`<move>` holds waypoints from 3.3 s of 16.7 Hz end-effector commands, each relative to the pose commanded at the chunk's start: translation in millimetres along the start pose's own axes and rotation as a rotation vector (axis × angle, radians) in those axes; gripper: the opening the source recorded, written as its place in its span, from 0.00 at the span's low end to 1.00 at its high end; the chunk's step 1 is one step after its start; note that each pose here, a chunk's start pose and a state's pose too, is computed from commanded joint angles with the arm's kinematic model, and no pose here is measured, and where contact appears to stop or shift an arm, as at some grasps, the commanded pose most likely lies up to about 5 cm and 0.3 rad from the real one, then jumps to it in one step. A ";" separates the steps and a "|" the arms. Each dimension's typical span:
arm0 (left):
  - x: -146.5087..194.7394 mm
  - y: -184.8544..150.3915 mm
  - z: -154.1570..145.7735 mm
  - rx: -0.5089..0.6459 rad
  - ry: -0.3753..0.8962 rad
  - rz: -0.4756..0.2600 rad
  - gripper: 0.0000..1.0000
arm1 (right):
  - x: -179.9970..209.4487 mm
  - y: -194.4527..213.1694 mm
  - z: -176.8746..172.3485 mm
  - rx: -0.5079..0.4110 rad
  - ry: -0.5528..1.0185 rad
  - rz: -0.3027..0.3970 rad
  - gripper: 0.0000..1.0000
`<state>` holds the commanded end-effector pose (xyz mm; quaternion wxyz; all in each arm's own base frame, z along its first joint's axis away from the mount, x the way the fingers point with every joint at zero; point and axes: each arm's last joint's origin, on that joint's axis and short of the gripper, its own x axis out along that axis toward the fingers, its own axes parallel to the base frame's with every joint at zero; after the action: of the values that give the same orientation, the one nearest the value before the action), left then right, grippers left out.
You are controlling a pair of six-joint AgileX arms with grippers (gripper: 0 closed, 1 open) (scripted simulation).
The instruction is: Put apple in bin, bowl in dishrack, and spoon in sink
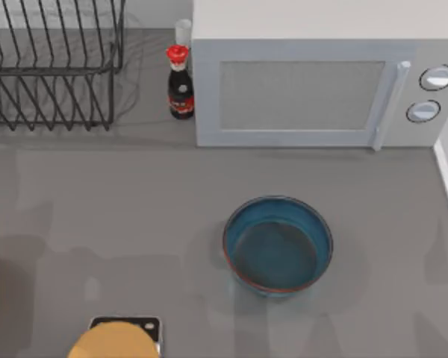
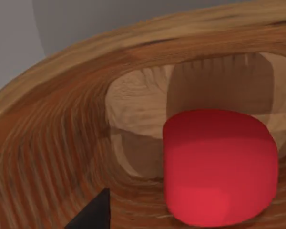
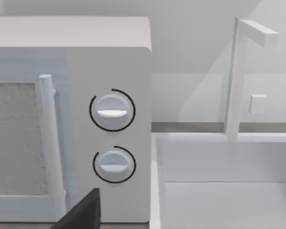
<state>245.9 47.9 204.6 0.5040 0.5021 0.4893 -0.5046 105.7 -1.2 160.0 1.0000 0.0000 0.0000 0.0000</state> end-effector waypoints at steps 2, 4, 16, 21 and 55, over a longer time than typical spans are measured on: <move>0.0 0.0 0.0 0.000 0.000 0.000 1.00 | 0.0 0.0 0.0 0.000 0.000 0.000 1.00; -0.2 0.0 0.2 0.001 0.000 0.001 1.00 | 0.0 0.0 0.0 0.000 0.000 0.000 1.00; -11.4 -65.8 27.7 -0.526 -0.073 0.539 1.00 | 0.0 0.0 0.0 0.000 0.000 0.000 1.00; 10.1 -111.2 40.6 -0.956 -0.398 0.876 1.00 | 0.0 0.0 0.0 0.000 0.000 0.000 1.00; -65.4 9.2 240.5 -1.190 -0.372 0.117 1.00 | 0.0 0.0 0.0 0.000 0.000 0.000 1.00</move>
<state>251.1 -191.5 274.2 0.8007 0.0655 0.5623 -0.1962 105.7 -1.2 160.0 1.0000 0.0000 0.0000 0.0000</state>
